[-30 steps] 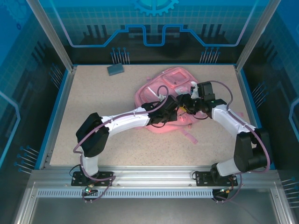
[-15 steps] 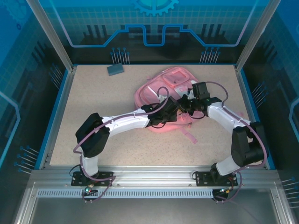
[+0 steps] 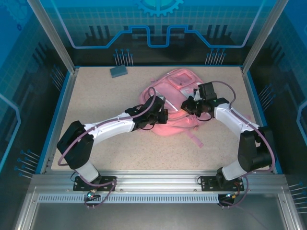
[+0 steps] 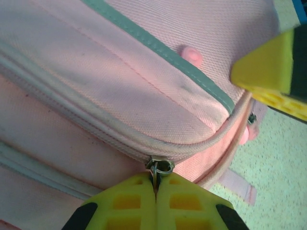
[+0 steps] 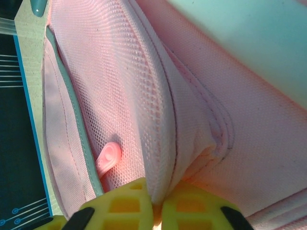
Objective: Pack the student bag
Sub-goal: Unzip the student bag at the top-center of the table.
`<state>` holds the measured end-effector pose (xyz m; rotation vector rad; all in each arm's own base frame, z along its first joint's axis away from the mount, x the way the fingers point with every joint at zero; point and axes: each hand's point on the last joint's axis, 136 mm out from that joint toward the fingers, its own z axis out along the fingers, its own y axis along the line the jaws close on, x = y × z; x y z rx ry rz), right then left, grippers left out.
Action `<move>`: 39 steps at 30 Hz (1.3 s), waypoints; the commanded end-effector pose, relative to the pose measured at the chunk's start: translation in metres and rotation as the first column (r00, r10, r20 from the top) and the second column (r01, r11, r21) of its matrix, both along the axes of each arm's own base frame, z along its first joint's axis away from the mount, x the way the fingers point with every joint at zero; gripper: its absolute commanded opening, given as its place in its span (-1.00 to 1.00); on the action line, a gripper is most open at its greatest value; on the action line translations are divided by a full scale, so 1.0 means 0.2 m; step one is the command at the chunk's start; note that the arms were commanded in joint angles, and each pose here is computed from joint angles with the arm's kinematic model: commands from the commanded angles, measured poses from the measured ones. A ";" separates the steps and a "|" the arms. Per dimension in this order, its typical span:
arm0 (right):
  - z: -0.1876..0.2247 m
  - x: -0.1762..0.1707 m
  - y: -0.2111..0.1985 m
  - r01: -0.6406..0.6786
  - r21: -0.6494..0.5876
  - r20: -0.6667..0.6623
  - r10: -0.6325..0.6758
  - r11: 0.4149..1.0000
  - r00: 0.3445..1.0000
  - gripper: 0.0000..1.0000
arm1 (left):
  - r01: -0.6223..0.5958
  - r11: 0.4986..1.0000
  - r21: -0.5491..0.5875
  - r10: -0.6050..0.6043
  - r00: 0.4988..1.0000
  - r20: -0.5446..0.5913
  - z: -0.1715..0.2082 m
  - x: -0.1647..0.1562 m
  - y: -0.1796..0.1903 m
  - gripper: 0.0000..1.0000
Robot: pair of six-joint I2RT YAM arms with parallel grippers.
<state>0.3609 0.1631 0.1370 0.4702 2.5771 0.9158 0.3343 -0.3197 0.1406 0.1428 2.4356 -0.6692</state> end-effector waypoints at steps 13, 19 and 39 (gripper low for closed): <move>0.04 -0.36 -0.22 0.279 0.030 -0.124 -0.273 0.960 0.954 0.15 | 0.397 0.912 -0.098 -0.386 0.915 0.113 0.18 -0.23 -0.56 -1.00; 0.03 -0.35 -0.22 0.277 0.031 -0.110 -0.272 0.960 0.956 0.00 | 0.421 0.902 -0.100 -0.410 0.905 0.115 0.19 -0.26 -0.60 -1.00; 0.04 -0.19 -0.50 0.279 -0.186 0.028 -0.278 0.942 0.960 -1.00 | 0.186 0.973 0.136 -0.193 0.980 0.045 -0.03 -0.08 0.21 -1.00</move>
